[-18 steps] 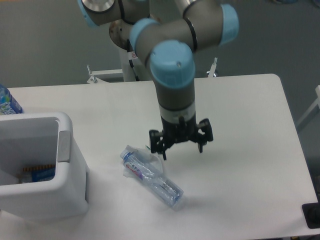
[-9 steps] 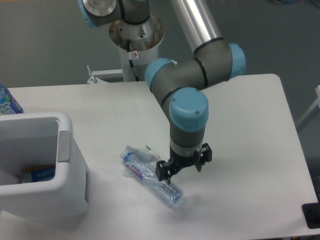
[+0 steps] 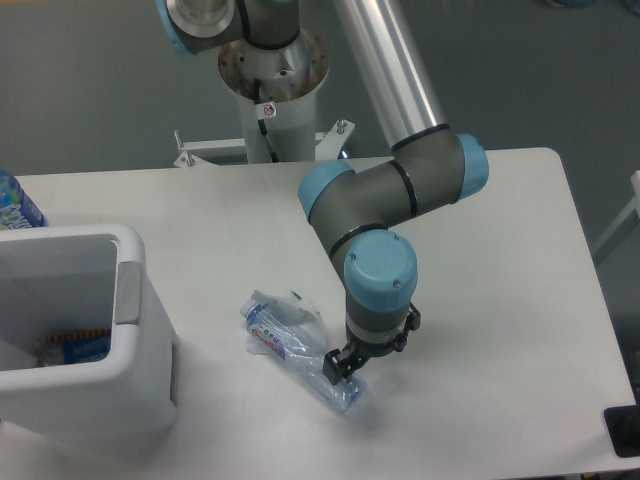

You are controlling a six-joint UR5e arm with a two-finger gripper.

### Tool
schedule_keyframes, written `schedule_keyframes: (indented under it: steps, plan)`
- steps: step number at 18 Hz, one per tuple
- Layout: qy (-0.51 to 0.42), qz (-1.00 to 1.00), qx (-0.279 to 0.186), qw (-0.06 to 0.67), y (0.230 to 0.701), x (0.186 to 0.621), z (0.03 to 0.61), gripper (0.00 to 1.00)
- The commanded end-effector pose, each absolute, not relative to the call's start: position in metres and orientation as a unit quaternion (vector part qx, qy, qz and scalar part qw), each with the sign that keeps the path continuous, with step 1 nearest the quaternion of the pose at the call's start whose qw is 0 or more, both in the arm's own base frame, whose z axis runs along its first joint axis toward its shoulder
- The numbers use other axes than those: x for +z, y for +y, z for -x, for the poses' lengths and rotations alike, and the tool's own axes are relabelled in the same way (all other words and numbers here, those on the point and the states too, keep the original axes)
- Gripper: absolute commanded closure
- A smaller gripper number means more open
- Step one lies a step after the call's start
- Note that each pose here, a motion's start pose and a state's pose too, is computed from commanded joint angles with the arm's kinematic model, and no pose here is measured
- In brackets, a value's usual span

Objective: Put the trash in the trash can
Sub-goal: 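Align the gripper over the bottle's end and close on it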

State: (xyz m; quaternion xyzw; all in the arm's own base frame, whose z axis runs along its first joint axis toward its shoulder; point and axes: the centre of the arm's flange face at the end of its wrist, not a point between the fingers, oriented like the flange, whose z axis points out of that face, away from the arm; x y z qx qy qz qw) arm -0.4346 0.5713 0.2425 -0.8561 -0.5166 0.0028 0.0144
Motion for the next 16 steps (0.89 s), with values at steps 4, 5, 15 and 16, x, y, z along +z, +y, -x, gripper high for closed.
schedule_keyframes:
  steps: [4,5,15,16]
  plan:
    - [-0.53,0.848,-0.001,0.015,0.588,0.229,0.435,0.0]
    - [-0.53,0.848,0.0,0.017,0.596,0.227,0.432,0.0]
    - [-0.529,0.849,0.003,0.004,0.601,0.208,0.426,0.0]
    - [-0.529,0.849,0.004,0.005,0.601,0.209,0.425,0.0]
